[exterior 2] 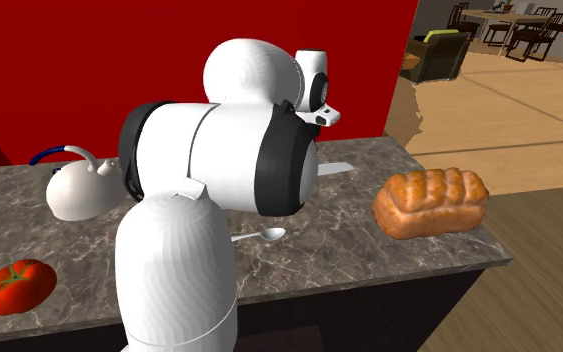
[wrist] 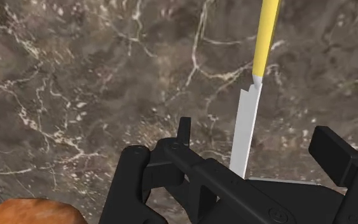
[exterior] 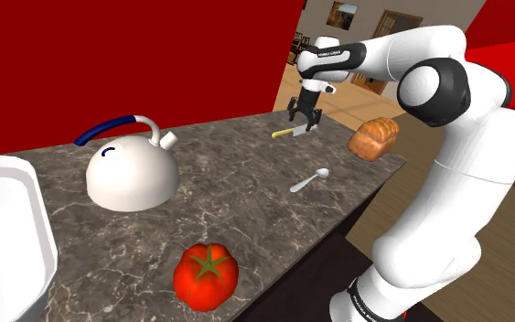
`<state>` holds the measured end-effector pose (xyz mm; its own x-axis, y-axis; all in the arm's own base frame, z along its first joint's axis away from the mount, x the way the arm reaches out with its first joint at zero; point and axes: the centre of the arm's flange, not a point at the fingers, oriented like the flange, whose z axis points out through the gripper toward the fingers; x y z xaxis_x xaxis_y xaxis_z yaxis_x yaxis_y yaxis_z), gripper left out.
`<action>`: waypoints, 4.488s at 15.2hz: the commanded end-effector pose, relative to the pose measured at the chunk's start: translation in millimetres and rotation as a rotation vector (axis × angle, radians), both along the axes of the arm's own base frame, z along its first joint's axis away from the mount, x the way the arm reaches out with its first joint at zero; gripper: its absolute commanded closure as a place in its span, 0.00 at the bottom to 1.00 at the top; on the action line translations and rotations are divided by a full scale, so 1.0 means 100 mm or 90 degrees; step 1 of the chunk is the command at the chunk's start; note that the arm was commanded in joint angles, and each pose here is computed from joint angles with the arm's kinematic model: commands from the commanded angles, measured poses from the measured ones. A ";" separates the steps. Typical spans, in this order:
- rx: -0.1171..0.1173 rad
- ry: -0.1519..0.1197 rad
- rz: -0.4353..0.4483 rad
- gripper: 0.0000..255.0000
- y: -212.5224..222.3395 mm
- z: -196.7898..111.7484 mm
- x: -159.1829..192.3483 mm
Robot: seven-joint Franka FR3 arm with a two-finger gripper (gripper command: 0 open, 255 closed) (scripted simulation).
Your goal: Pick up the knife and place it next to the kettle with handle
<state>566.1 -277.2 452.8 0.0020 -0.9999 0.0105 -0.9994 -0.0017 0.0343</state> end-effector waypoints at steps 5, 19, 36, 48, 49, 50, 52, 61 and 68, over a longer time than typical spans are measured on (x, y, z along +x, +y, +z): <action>0.000 0.000 -0.002 0.00 0.00 -0.25 -0.01; 0.000 0.000 -0.002 1.00 0.00 -0.25 -0.01; 0.000 0.000 -0.002 1.00 0.00 0.49 -0.01; 0.000 0.000 -0.002 1.00 0.00 1.12 -0.01; 0.000 0.000 -0.002 1.00 0.00 1.18 -0.01; 0.000 0.000 -0.002 1.00 0.00 1.23 -0.01; 0.000 0.000 -0.002 1.00 0.00 1.33 -0.01; 0.000 0.000 -0.002 1.00 0.00 1.81 -0.01; 0.000 0.000 -0.002 1.00 0.00 2.18 -0.01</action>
